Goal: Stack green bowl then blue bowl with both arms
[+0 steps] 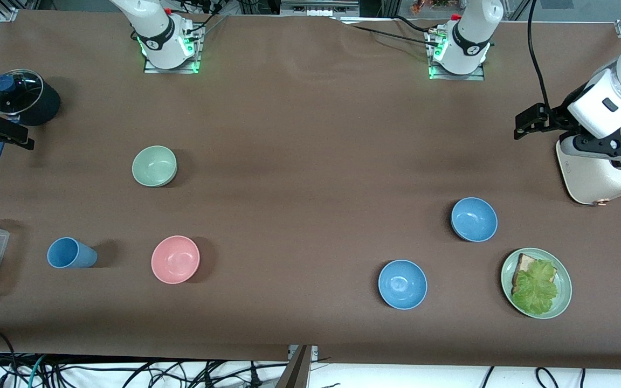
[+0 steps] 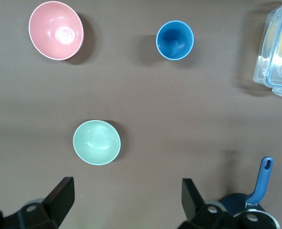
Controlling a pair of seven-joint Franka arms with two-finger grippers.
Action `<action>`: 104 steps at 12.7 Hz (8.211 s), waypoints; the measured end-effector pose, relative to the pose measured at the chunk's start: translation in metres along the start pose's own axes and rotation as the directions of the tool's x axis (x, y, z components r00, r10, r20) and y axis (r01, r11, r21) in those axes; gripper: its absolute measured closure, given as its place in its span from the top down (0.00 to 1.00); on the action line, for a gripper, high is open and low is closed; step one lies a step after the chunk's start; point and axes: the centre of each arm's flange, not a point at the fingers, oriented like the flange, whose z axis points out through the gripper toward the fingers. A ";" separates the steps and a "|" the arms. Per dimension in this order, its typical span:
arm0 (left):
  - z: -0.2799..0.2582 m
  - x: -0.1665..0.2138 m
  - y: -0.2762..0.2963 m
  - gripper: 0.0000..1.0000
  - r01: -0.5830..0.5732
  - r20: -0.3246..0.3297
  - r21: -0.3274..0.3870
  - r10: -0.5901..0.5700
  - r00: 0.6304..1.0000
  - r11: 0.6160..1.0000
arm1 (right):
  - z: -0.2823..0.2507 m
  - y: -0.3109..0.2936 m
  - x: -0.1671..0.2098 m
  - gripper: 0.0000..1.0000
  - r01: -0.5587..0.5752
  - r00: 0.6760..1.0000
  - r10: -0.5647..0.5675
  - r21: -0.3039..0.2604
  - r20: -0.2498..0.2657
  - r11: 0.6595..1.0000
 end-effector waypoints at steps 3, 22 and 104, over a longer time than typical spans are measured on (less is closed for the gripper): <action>0.000 0.000 0.000 1.00 0.000 0.000 0.000 0.000 1.000 1.000 | 0.000 0.000 0.000 0.99 0.000 1.000 0.000 0.000 0.000 1.000; 0.000 0.000 0.000 1.00 0.000 0.000 0.000 0.000 1.000 1.000 | 0.000 0.000 0.000 0.99 0.000 1.000 0.000 0.000 0.000 1.000; -0.003 0.000 0.000 1.00 -0.001 -0.005 0.000 0.001 1.000 1.000 | 0.337 -0.077 0.042 0.04 -0.019 0.926 -0.058 0.197 0.374 0.980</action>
